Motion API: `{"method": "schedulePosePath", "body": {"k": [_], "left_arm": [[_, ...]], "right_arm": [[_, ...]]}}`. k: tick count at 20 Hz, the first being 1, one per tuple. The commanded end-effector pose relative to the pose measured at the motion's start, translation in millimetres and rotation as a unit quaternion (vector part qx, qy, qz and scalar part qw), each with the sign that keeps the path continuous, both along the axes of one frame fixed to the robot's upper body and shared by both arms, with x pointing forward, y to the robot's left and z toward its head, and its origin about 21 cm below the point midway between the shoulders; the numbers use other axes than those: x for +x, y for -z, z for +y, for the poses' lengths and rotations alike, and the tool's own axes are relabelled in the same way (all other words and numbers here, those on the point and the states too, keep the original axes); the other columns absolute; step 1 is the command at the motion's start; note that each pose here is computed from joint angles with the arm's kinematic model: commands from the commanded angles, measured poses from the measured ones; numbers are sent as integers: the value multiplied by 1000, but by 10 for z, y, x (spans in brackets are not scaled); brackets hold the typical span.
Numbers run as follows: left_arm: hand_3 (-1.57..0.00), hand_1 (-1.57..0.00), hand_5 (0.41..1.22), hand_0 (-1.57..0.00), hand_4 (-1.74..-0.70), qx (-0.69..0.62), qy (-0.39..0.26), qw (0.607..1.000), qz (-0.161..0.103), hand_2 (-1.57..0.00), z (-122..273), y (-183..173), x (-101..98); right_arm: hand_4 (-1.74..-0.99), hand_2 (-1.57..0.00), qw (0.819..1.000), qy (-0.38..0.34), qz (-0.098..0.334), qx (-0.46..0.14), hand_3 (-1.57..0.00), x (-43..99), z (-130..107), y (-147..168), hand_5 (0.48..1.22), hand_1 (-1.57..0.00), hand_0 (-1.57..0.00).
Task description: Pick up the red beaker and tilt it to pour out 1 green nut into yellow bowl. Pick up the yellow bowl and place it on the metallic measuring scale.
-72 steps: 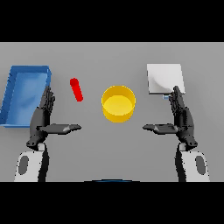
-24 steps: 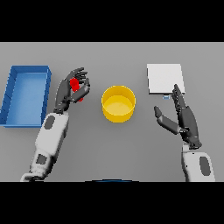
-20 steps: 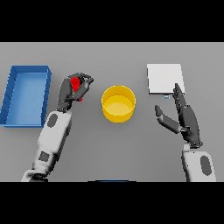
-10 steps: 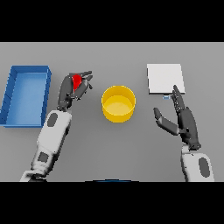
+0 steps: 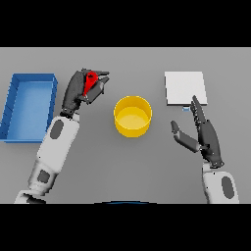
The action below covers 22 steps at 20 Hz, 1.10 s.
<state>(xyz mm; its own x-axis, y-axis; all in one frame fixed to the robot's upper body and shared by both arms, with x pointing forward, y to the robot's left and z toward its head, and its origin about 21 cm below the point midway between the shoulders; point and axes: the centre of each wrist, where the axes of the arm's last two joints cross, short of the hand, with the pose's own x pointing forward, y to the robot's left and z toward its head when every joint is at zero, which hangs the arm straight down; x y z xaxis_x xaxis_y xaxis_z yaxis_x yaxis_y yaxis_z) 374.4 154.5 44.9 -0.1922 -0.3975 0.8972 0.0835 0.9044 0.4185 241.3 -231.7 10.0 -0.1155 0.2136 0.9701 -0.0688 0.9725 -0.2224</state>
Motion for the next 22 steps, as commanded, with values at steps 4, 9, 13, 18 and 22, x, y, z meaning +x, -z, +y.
{"method": "schedulePosePath", "body": {"k": [4, 9, 13, 18, 22], "left_arm": [[-1560, -1565, 1140, -1565, -1616, 36, 5, 999, 0, -1565, 161, -71, -5], [-1567, -1569, 1127, -1569, -1700, 196, 48, 979, -19, -1569, -13, -315, 72], [-1570, -1570, 1160, -1570, -1724, 347, 89, 933, -32, -1570, -132, -507, 147], [-1571, -1571, 1201, -1571, -1683, 490, 149, 859, -20, -1571, -304, -556, 224], [-1403, -1571, 1213, -1571, -1648, 586, 181, 790, -21, -1571, -476, -681, 279]], "right_arm": [[-1277, 1, 1000, 4, 11, 0, 1, -15, -7, 64, 679, 1, 1], [-1272, 1, 1000, 6, 14, 7, 1, 13, -4, 19, 689, 1, 1], [-1287, 1, 1000, 2, 6, -3, 1, -2, 19, 4, 694, 1, 1], [-1293, 1, 1000, 9, 15, -9, 1, -22, -3, -2, 690, 1, 1], [-1279, 1, 999, 13, 27, 24, 1, -16, 22, 3, 661, 1, 1]]}}
